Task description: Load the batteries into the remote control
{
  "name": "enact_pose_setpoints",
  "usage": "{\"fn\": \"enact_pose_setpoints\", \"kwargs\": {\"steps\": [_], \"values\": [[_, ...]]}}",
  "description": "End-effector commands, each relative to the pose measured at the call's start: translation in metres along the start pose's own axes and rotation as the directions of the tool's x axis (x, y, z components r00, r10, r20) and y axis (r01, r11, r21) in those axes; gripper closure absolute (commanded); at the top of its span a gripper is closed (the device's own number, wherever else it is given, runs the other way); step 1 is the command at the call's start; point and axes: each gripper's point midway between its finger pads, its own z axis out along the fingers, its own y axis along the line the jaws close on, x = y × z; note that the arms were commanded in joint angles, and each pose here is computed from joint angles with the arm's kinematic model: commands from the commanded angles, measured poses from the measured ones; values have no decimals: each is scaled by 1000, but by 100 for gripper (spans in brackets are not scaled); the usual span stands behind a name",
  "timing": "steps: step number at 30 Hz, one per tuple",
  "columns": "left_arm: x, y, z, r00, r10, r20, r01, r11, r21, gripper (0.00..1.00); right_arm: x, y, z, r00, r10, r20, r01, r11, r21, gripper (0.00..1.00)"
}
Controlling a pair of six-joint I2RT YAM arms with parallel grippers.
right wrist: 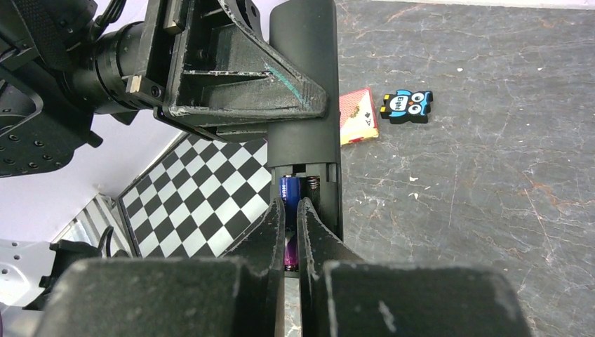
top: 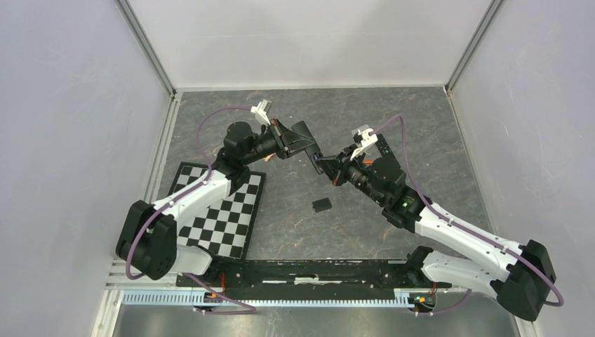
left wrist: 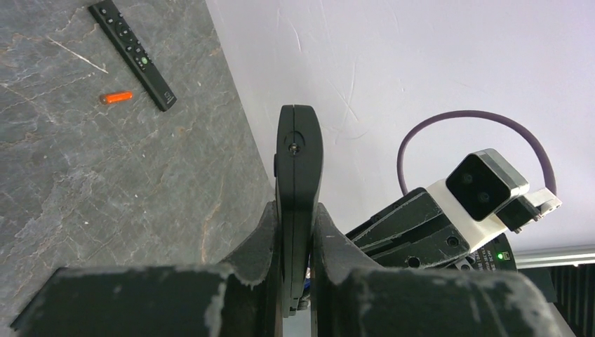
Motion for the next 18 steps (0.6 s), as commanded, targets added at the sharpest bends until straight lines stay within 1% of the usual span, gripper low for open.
{"fn": "enact_pose_setpoints", "kwargs": {"steps": [1, 10, 18], "values": [[-32, -84, -15, 985, 99, 139, -128, 966, 223, 98, 93, -12, -20, 932, -19, -363, 19, 1000, -2, 100], [-40, -83, -23, 980, 108, 168, -143, 967, 210, 98, 110, -17, -27, 893, 5, -450, 8, 1000, 27, 100], [-46, -84, -28, 976, 114, 184, -151, 967, 204, 98, 119, -18, -29, 875, 8, -484, 6, 1000, 28, 100]]}}
